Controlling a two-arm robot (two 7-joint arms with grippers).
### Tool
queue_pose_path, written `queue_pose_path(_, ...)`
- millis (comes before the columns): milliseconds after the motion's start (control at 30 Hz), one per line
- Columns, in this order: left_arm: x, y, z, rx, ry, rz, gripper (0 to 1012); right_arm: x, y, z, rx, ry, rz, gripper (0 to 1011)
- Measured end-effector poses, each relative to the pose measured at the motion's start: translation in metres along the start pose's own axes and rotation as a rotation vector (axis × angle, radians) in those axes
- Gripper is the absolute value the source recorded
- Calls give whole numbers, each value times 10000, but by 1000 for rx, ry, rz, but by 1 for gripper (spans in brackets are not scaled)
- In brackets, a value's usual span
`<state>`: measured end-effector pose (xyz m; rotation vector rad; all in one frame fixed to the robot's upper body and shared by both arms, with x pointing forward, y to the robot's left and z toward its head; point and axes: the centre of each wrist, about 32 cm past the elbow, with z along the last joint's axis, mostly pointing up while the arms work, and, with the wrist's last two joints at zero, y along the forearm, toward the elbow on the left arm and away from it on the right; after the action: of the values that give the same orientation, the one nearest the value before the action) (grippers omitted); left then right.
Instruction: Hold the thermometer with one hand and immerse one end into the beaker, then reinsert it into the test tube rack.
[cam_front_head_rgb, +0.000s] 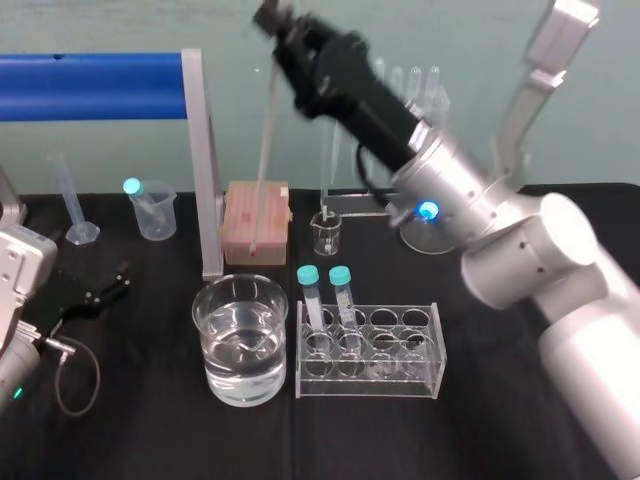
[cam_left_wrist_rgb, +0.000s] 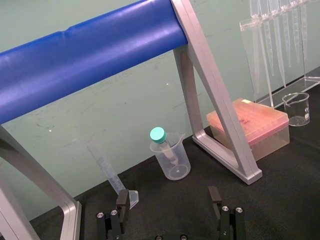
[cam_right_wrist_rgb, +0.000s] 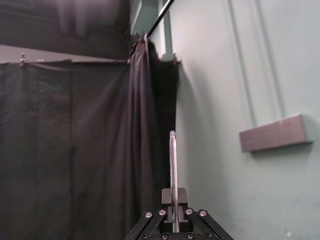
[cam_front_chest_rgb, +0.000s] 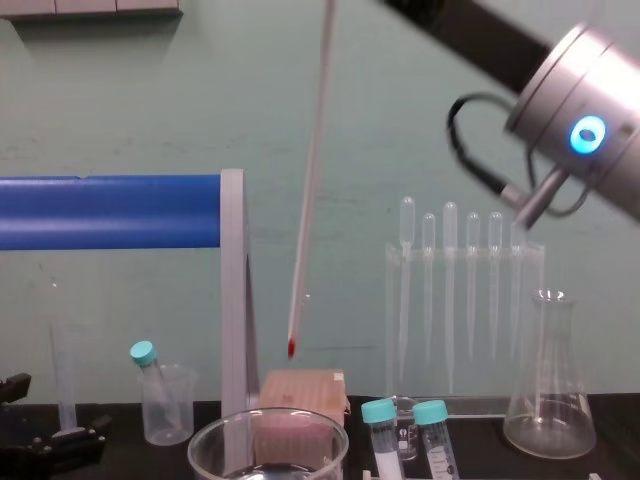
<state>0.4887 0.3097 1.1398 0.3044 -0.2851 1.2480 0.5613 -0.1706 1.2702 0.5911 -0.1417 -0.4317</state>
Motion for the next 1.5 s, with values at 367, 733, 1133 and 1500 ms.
queue_pose_path(367, 0, 0, 0, 0, 0, 0, 1008, 14, -54, -388, -73, 37, 53, 56)
queue_pose_path(733, 0, 0, 0, 0, 0, 0, 1008, 69, -156, -654, -129, 64, 62, 57)
queue_pose_path(1133, 0, 0, 0, 0, 0, 0, 1008, 90, -216, -745, -166, 70, 81, 57)
queue_pose_path(1500, 0, 0, 0, 0, 0, 0, 1008, 105, -245, -790, -194, 76, 104, 56)
